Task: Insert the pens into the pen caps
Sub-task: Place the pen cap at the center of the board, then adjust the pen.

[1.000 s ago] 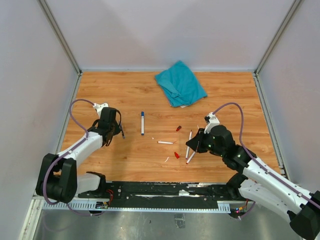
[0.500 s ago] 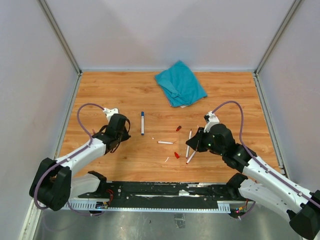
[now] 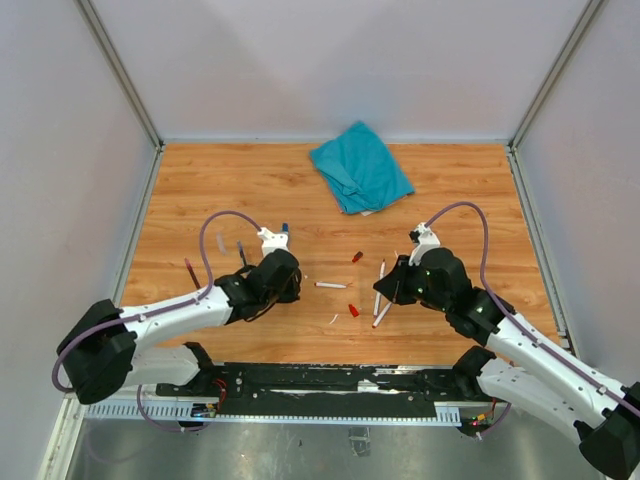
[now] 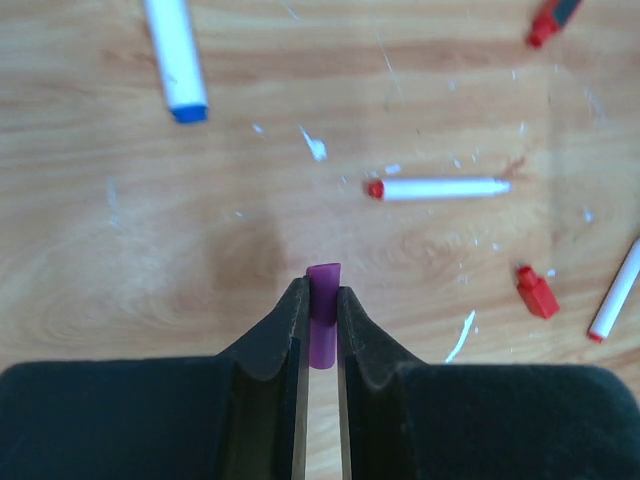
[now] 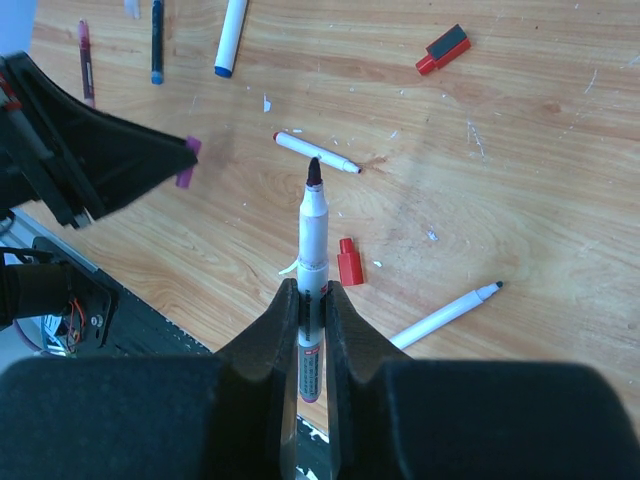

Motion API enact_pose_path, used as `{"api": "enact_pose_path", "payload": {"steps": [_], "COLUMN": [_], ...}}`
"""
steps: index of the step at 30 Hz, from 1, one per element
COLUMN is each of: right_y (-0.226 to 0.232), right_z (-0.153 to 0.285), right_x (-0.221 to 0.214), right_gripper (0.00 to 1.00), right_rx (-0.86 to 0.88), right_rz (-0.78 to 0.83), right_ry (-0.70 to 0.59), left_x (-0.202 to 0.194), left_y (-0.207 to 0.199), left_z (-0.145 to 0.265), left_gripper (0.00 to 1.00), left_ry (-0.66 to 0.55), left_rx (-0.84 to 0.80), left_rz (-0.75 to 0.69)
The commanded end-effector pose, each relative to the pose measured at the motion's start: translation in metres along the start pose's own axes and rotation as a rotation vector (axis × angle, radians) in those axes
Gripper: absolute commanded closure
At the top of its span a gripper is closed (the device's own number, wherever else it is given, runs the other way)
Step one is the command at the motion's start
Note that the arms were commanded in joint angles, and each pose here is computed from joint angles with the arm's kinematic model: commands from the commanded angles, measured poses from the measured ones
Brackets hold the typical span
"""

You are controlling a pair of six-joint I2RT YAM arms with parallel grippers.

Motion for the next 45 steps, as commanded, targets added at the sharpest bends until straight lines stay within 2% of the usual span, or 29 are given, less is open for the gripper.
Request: {"api": "enact_pose_path", "payload": {"steps": [1,9,12,17,24,30,36,45], "right_y": [0.003,0.0,-0.002,-0.002,-0.001,0.008,0.023,0.052], "right_z": [0.007,0.009,0.009,0.011,0.013,0.008,-0.005,-0.034], "right_x": [0.011,0.009,0.007,0.008,0.011,0.018,0.023,0.03], "right_gripper": [0.99,0.99,0.99,1.0,0.99,0.99,0.99,0.99], "right_rx": [-0.006,-0.018,-0.023,-0.023,-0.029,0.02,0.097,0.236], "right_rz": [0.015,0.015,0.015,0.012,0.009,-0.019,-0.048,-0.117], "right_ry": [-0.043,-0.047,-0.043,-0.05,-0.06,-0.097,-0.103,-0.082], "left_x": [-0.018,-0.047,-0.051,-0.049,-0.034,-0.014,0.003,0.007], "left_y": [-0.025,-0.046,-0.045,-0.044,-0.046,-0.054,-0.081,-0.105], "left_z": [-0.002,-0.018,-0.021,-0.02,-0.007,0.017,0.053,0.084], "left_gripper": [0.87,0.8,0.73,0.64,0.56,0.51,0.48,0.46], "left_ry": [0.023,0.086,0.096,0.085,0.028,-0.058,-0.142,-0.173], "left_rx": [-0.037,-0.028,-0.02,-0.02,-0.053,-0.178,-0.436,-0.676], "left_rz": [-0.021,-0.109,-0.119,-0.131,-0.125,-0.139,-0.128,-0.119]}}
Point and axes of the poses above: each gripper's point midway between its finger pads, its own z axis back along the fingers, its own y axis along the line the jaws close on, x = y × z, the point moved 2 cm from there along z, back along the fingers, and after that the axes turned 3 degrees about z, right-handed, at the moved point
